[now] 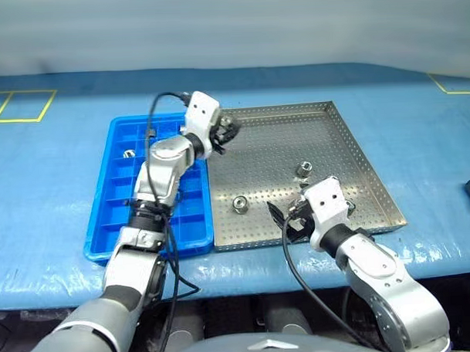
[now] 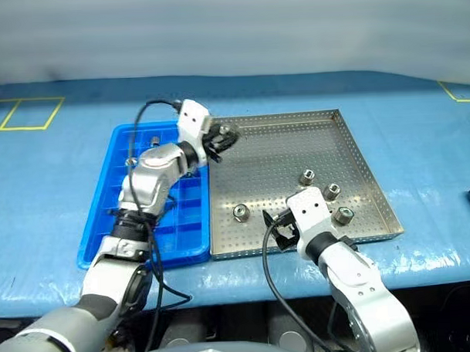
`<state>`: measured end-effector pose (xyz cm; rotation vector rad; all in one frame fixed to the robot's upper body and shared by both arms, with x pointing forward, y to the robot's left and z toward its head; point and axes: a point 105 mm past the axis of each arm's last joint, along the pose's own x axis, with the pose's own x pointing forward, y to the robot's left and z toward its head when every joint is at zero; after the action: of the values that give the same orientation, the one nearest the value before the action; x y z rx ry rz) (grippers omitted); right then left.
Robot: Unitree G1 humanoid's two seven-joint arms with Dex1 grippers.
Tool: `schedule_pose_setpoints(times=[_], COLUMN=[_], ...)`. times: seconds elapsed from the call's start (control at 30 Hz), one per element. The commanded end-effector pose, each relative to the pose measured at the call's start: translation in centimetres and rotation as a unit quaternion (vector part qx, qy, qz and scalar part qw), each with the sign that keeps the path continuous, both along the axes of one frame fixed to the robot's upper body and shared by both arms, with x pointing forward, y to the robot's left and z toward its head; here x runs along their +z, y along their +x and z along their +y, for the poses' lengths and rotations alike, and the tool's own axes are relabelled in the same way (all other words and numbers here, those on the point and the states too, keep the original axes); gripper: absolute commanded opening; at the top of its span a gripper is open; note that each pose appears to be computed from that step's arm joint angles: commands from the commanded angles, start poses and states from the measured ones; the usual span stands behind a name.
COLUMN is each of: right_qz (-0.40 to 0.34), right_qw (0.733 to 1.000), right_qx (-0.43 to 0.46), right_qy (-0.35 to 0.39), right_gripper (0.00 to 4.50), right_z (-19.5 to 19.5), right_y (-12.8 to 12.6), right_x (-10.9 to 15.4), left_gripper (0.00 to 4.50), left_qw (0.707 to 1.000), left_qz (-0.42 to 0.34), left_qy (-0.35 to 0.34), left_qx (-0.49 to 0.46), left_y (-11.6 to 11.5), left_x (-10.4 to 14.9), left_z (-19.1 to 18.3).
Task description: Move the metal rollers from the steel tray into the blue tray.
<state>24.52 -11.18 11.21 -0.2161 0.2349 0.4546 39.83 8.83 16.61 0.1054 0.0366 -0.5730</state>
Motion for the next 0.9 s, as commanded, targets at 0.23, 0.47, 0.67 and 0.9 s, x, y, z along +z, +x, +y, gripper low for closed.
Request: schedule_pose_setpoints(times=[0.23,0.47,0.67,0.9], right_qz=[-0.009,-0.009,-0.008,-0.006], right_qw=[0.995,0.987,0.986,0.990], right_qx=[0.103,0.162,0.166,0.141], right_qy=[0.008,0.006,0.010,0.012], right_gripper=[4.50,4.50,4.50,4.50], right_z=[3.6,5.7,5.9,5.2], right_y=[1.2,1.6,1.6,1.3], right_x=[0.7,0.8,0.8,0.6], left_gripper=[1.85,1.85,1.85,1.85], left_qw=[0.979,0.954,0.950,0.949], left_qz=[-0.039,0.022,0.045,0.055], left_qy=[0.026,0.064,0.063,0.068], left_qx=[0.197,0.291,0.303,0.304], left_y=[-4.7,-6.7,-6.7,-5.3], left_x=[0.7,-3.3,-5.0,-5.6], left_z=[8.3,10.7,10.9,11.0])
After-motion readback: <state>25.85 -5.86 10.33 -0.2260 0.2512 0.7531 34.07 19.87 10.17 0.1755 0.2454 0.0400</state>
